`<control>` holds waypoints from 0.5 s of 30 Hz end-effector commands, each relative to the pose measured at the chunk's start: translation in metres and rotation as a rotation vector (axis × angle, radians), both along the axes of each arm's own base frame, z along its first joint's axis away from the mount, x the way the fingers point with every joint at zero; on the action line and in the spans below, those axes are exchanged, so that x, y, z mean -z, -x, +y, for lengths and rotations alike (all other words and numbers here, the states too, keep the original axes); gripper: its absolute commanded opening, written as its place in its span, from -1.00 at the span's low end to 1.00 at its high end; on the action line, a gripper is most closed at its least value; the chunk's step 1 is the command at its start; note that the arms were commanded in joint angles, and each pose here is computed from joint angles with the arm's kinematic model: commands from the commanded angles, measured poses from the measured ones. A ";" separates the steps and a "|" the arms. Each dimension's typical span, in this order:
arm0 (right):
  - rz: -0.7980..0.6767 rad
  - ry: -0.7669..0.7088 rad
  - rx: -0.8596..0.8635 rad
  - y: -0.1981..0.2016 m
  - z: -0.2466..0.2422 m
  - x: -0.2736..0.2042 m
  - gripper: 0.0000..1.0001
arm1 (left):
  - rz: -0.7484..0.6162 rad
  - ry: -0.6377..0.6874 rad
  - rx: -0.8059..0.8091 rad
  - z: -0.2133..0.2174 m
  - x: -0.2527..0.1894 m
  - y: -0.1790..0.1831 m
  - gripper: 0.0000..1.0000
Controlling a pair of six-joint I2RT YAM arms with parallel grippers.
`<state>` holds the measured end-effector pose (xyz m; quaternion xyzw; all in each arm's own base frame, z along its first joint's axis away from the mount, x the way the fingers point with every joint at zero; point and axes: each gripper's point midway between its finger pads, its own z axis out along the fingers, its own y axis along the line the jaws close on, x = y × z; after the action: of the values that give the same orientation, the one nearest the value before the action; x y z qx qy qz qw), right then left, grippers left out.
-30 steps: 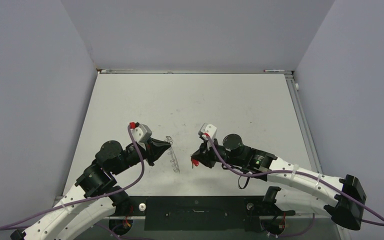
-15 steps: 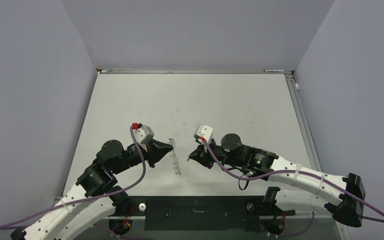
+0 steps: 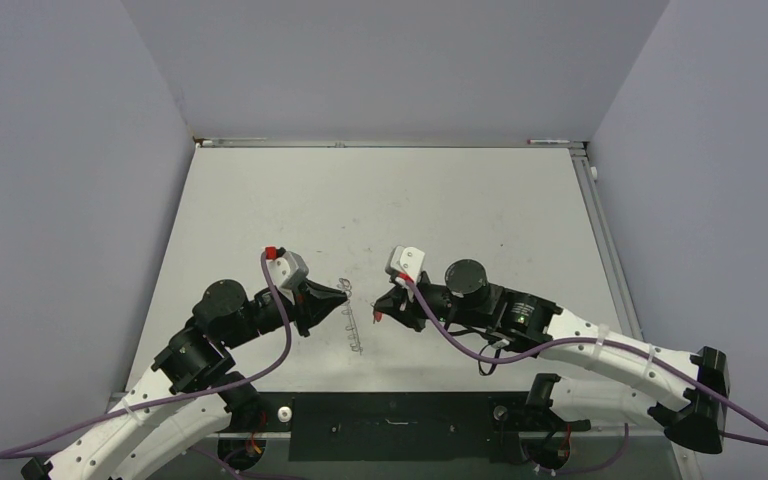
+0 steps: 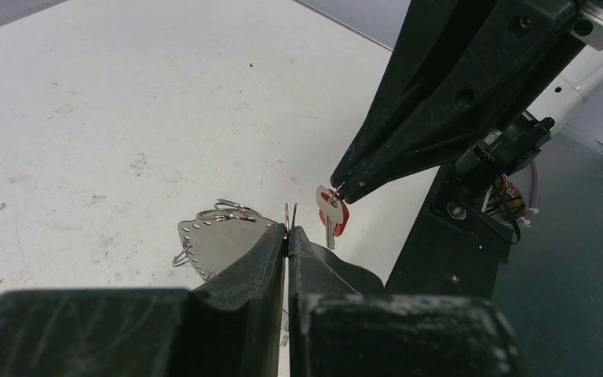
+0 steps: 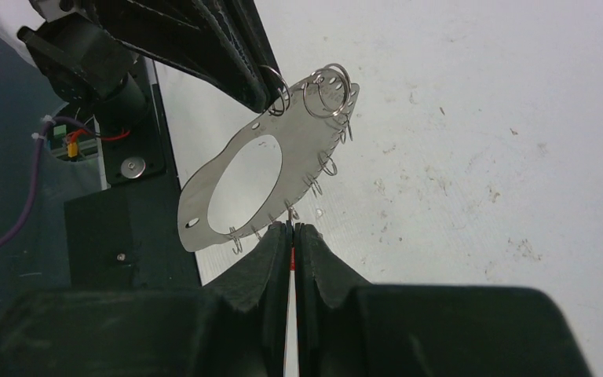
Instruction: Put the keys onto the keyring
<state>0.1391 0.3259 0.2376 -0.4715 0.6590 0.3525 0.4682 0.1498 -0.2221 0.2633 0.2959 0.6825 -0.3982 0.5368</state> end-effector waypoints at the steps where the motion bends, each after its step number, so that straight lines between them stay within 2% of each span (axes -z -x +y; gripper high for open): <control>1: -0.060 -0.047 -0.070 0.005 0.011 -0.030 -0.90 | -0.065 0.070 0.023 -0.005 -0.025 0.001 -1.00; 15: -0.076 -0.104 -0.148 0.013 0.024 -0.052 -0.90 | -0.078 0.050 -0.015 0.002 -0.026 -0.004 -1.00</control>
<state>0.1305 0.3364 0.2524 -0.5008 0.6304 0.3726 0.4614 0.1490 -0.2210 0.2653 0.2958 0.6797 -0.3986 0.5400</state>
